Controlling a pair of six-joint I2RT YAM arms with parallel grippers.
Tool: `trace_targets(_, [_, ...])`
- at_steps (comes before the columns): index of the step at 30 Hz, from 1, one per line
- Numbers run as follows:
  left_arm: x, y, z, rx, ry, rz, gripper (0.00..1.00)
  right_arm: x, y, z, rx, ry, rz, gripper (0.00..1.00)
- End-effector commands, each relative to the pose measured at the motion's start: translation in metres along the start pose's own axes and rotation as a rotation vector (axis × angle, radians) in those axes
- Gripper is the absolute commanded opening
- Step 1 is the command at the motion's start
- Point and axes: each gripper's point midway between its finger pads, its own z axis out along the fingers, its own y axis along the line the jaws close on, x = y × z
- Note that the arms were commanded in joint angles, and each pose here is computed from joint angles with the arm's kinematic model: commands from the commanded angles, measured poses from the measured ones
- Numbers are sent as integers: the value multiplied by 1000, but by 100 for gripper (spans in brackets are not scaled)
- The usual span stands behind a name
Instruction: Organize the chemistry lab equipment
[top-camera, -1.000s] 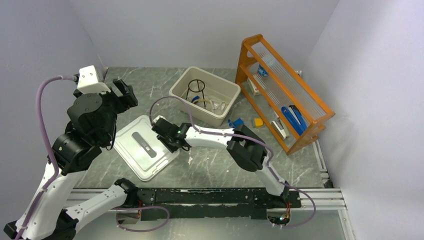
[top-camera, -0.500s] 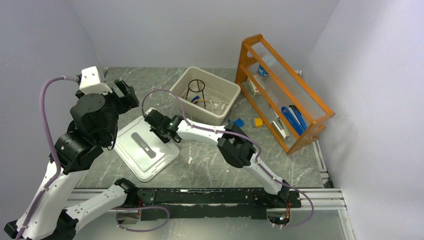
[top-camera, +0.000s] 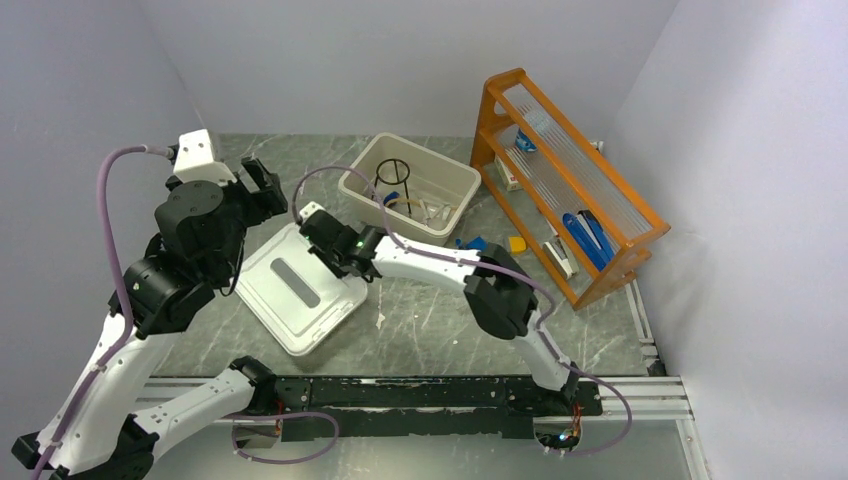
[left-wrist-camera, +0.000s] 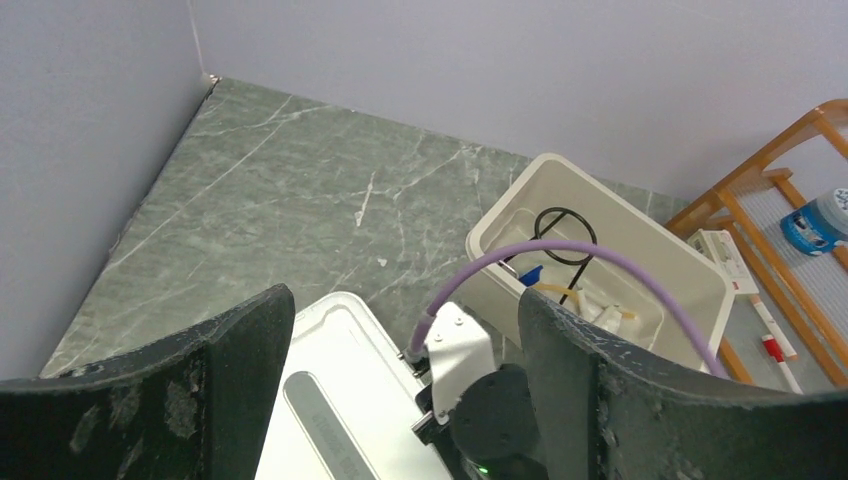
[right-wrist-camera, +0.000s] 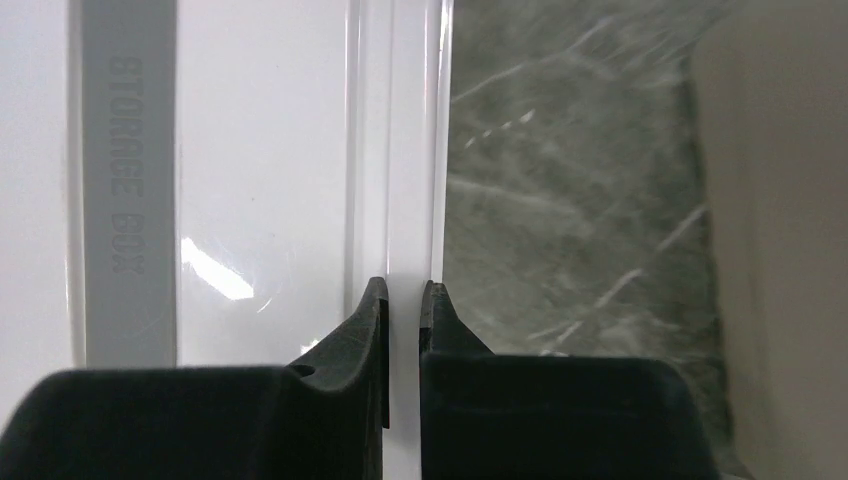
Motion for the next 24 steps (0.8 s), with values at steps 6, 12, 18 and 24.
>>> trace_targets(6, [-29,-6,-11,51,-62,-68,86,-94,-48,-91,131,-319,48,0])
trace_targets(12, [-32,-8,-14,68,-63,-78,86,-111,-89,-121,227,-382,55,0])
trace_targets(18, [-25,-20,-10,111,-34,-78,87,-119,-163,-148,301,-427,39,0])
trace_targets(24, [3,-30,1,128,44,-63,87,-99,-194,-139,226,-395,-36,0])
